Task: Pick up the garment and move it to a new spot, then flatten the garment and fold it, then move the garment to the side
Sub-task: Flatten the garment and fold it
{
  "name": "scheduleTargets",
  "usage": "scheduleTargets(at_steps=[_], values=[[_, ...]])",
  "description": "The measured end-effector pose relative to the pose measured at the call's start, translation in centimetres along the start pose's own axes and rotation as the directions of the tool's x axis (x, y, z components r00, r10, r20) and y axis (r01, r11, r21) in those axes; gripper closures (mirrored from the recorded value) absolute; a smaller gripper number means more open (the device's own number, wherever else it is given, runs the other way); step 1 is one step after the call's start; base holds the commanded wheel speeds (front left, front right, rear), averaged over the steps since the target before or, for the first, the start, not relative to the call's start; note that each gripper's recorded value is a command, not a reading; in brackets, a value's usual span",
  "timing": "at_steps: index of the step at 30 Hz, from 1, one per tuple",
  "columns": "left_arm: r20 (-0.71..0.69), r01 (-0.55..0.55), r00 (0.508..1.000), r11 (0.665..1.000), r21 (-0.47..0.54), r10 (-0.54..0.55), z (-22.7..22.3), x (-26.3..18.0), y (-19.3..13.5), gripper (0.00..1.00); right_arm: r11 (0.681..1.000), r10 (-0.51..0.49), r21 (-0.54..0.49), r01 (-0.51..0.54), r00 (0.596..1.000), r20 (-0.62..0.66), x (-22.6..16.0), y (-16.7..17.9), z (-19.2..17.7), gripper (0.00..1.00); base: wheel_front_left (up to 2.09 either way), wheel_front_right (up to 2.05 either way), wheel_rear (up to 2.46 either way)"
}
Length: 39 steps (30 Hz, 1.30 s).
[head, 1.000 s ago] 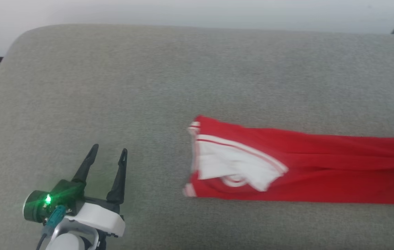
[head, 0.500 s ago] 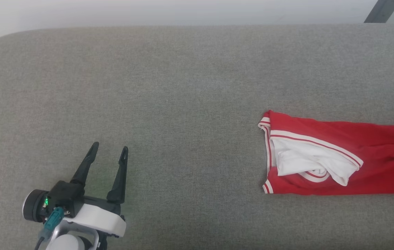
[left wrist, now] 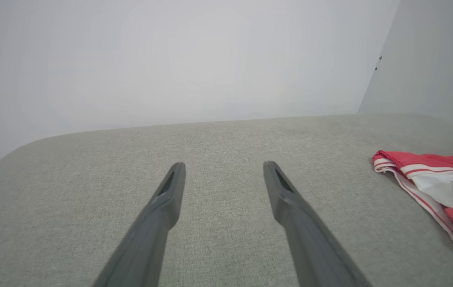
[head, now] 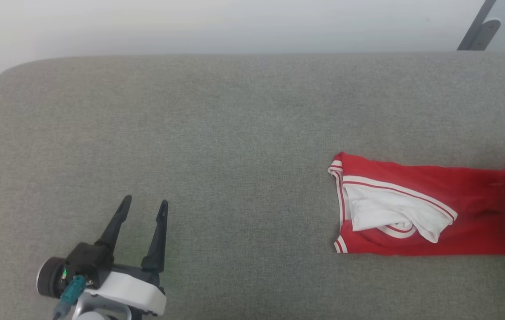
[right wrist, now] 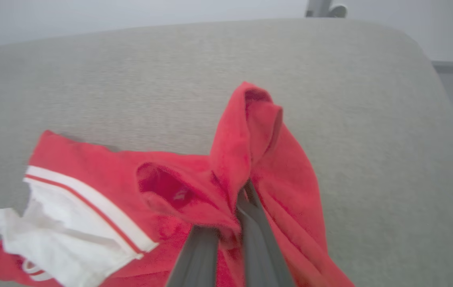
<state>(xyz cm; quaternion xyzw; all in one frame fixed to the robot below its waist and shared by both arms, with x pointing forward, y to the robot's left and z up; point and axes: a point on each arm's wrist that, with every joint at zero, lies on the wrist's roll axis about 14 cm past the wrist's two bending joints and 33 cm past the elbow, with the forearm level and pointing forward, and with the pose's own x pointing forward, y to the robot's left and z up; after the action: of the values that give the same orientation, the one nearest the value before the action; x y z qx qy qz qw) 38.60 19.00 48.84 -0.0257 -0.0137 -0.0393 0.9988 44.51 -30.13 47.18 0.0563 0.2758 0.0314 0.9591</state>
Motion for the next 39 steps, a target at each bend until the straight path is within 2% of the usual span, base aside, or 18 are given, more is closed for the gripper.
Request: scheduleTargets(at_steps=[3, 8, 17, 21, 34, 36, 37, 39], values=[[-0.002, -0.001, 1.000, 1.000, -0.006, 0.001, 0.0, -0.5, -0.1, 0.00, 0.994, 0.105, -0.043, -0.105, 0.994, -0.004, 0.1, 4.0, 0.2, 1.00, 0.00, 0.00, 0.00], [0.021, -0.025, 0.999, 1.000, 0.005, 0.025, 0.7, -0.9, 0.3, 0.00, 0.960, 0.262, -0.096, -0.265, 0.964, -0.041, 0.3, 10.6, -0.5, 1.00, 0.00, 0.00, 0.00], [0.013, -0.058, 0.998, 0.998, 0.005, 0.058, 0.6, -2.1, 1.0, 0.00, 0.900, 0.397, -0.132, -0.415, 0.907, -0.141, 1.1, 17.5, -3.6, 1.00, 0.00, 0.00, 0.00], [0.016, -0.073, 0.997, 0.997, 0.004, 0.073, 0.7, -2.3, 1.4, 0.00, 0.890, 0.415, -0.130, -0.438, 0.894, -0.171, 1.5, 18.8, -4.8, 1.00, 0.00, 0.00, 0.00], [-0.008, -0.075, 0.997, 0.997, -0.002, 0.075, -0.1, -1.9, 1.5, 0.00, 0.900, 0.384, -0.139, -0.414, 0.902, -0.200, 4.1, 18.7, -7.1, 1.00, 0.00, 0.00, 0.00], [-0.004, -0.074, 0.997, 0.997, -0.004, 0.074, 0.1, -1.9, 1.6, 0.00, 0.899, 0.388, -0.140, -0.416, 0.902, -0.190, 4.0, 18.9, -6.9, 0.84, 0.00, 0.00, 0.00], [-0.001, -0.074, 0.997, 0.997, -0.005, 0.074, 0.2, -1.9, 1.6, 0.00, 0.898, 0.391, -0.138, -0.418, 0.901, -0.188, 3.9, 19.0, -6.9, 0.84, 0.00, 0.00, 0.00], [0.003, -0.073, 0.997, 0.997, -0.003, 0.073, 0.3, -1.9, 1.7, 0.00, 0.894, 0.407, -0.120, -0.432, 0.894, -0.185, 3.5, 19.4, -7.0, 0.28, 0.00, 0.00, 0.00]])
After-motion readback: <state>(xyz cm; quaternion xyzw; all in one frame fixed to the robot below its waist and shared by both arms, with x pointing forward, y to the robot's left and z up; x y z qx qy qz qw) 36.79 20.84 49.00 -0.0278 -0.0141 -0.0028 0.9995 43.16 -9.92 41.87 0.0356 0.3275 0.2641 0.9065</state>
